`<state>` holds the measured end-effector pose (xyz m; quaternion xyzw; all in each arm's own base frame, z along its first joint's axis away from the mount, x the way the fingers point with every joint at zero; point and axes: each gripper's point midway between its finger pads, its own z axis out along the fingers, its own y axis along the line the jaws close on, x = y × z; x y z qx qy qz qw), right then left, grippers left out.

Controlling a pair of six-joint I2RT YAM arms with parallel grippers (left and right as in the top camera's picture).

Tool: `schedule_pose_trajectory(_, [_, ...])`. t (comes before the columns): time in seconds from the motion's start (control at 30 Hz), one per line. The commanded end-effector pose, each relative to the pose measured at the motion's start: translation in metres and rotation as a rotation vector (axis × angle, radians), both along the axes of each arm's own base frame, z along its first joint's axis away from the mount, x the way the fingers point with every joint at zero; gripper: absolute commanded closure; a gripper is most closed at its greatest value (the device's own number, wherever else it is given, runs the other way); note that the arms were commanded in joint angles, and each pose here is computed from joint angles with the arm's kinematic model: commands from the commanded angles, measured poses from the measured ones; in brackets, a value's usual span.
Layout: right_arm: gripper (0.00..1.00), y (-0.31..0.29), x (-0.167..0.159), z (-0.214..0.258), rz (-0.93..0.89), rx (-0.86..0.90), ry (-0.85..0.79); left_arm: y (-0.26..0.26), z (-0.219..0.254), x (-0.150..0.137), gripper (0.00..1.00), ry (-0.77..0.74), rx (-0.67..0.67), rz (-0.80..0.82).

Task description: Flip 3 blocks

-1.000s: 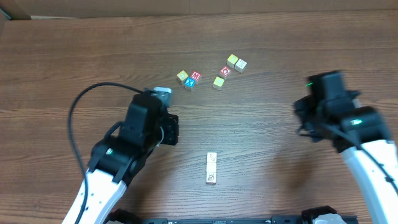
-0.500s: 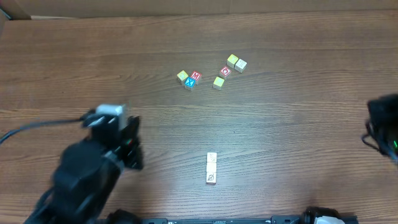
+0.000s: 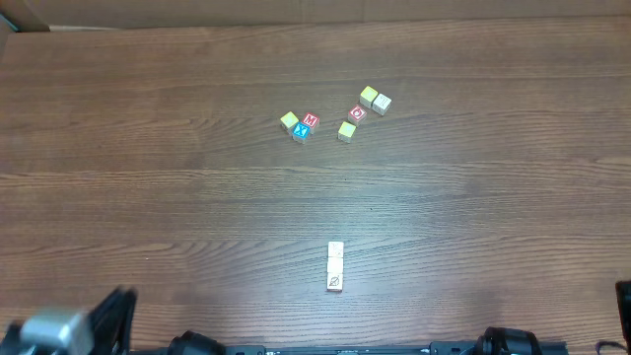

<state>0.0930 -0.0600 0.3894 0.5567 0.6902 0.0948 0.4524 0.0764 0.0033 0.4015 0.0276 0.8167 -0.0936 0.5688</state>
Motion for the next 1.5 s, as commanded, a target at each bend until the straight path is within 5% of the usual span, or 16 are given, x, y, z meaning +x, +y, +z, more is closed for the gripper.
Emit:
schedule_pose_trajectory(0.0, [0.93, -0.002, -0.004, 0.005, 0.016, -0.048, -0.002, 0.025, -0.001, -0.033, 0.96, -0.075, -0.015, 0.095])
schedule_pose_trajectory(0.13, [0.86, -0.002, -0.004, 0.004, 0.015, -0.047, 0.001, 0.038, -0.015, -0.059, 0.96, -0.100, 0.008, 0.162])
schedule_pose_trajectory(0.27, [0.67, -0.002, -0.004, 0.004, 0.015, -0.047, 0.001, 0.042, -0.030, -0.070, 0.94, -0.063, 0.024, 0.185])
schedule_pose_trajectory(0.33, [0.50, -0.002, -0.004, 0.004, 0.016, -0.047, 0.001, 0.043, -0.033, -0.070, 0.71, -0.052, 0.027, 0.191])
schedule_pose_trajectory(0.37, [0.27, -0.002, -0.004, 0.004, 0.016, -0.047, 0.001, 0.043, -0.034, -0.070, 0.36, -0.048, 0.029, 0.190])
schedule_pose_trajectory(0.4, [0.20, -0.002, -0.004, 0.004, 0.016, -0.047, 0.001, 0.043, -0.034, -0.069, 0.00, -0.046, 0.030, 0.190])
schedule_pose_trajectory(0.47, [0.00, -0.002, -0.004, 0.004, 0.016, -0.046, 0.001, 0.043, -0.036, -0.069, 0.00, -0.038, 0.032, 0.190])
schedule_pose_trajectory(1.47, [0.00, -0.002, -0.004, 0.004, 0.016, -0.047, 0.001, 0.040, -0.047, -0.071, 0.00, 0.005, 0.043, 0.172])
